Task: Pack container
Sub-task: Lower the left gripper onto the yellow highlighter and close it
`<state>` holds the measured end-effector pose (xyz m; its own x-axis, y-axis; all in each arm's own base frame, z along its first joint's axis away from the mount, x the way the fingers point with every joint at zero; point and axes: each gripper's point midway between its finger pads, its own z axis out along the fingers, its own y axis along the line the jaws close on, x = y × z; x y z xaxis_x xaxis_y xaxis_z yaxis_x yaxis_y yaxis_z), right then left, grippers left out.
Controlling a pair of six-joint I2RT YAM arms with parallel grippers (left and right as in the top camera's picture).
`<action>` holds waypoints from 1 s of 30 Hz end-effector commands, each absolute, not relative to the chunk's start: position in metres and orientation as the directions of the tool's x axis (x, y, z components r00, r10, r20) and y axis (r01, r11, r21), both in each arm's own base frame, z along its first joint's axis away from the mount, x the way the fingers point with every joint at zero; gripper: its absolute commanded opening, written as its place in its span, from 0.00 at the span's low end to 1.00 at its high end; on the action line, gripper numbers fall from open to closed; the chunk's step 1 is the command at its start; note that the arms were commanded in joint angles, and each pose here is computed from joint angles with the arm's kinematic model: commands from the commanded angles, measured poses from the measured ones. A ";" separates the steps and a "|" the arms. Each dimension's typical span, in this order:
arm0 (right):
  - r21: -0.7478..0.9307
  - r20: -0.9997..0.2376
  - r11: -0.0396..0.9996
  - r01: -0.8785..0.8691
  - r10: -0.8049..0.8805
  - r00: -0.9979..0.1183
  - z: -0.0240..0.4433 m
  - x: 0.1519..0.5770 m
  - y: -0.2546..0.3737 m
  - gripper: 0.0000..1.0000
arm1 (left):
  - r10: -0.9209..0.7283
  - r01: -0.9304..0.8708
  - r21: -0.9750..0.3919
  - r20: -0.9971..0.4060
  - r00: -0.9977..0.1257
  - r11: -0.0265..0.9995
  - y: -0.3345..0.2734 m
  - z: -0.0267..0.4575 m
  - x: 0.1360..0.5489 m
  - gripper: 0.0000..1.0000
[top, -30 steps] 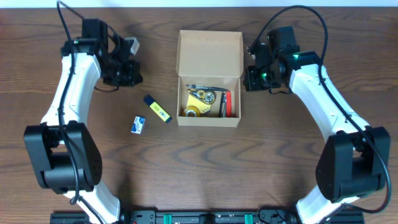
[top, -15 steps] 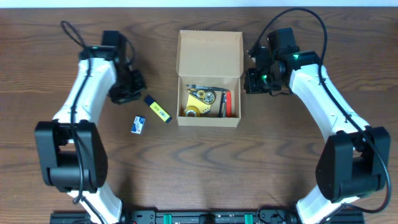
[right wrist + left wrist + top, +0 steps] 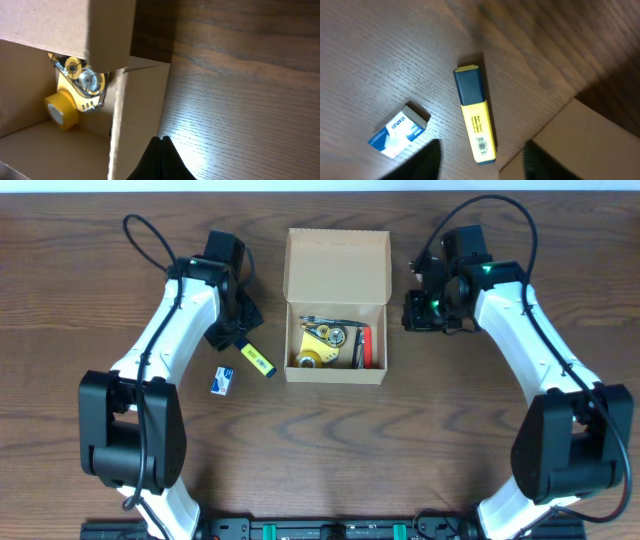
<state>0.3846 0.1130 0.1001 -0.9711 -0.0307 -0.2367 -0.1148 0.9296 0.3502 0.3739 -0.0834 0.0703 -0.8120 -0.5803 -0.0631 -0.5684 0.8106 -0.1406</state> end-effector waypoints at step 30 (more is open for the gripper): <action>0.348 -0.254 0.932 -0.102 -0.011 -0.967 0.114 0.385 0.105 0.01 | -0.744 -0.725 -0.184 -0.061 -0.665 0.664 -0.081 0.008 0.369 0.58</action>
